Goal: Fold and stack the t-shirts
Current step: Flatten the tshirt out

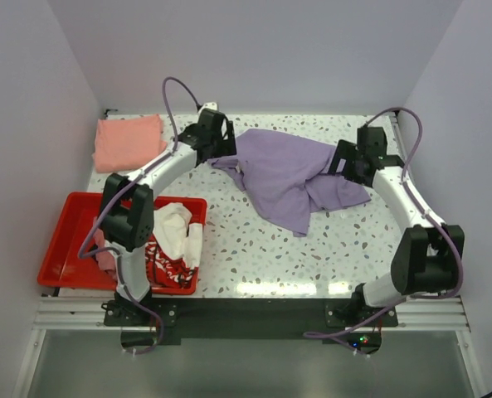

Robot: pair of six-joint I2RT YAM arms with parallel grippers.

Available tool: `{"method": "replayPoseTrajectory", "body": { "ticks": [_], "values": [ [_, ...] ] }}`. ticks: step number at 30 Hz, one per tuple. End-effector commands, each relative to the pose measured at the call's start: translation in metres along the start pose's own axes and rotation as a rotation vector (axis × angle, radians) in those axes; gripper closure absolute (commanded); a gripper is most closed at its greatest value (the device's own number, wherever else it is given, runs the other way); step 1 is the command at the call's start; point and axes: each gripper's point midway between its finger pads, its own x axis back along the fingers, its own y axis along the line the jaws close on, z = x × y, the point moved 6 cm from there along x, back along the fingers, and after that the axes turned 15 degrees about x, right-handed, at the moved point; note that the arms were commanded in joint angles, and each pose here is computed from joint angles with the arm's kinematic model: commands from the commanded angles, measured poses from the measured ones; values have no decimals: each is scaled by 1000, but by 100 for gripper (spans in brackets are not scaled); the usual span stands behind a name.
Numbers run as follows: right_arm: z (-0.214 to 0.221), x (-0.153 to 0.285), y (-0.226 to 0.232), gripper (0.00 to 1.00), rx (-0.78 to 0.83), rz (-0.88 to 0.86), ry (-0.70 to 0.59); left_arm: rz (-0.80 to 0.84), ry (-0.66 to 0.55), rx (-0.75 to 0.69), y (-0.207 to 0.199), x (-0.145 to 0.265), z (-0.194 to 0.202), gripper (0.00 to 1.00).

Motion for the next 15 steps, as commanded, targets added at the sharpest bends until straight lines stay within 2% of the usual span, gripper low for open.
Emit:
{"method": "replayPoseTrajectory", "body": {
  "ticks": [1, 9, 15],
  "values": [
    [17, 21, 25, 1, 7, -125, -11, -37, -34, 49, 10, 17, -2, 0],
    [107, 45, 77, 3, 128, -251, 117, -24, -59, 99, 39, 58, 14, 0],
    [145, 34, 94, 13, 149, -287, 194, -21, -67, 116, 50, 73, 20, 0]
  ]
}}
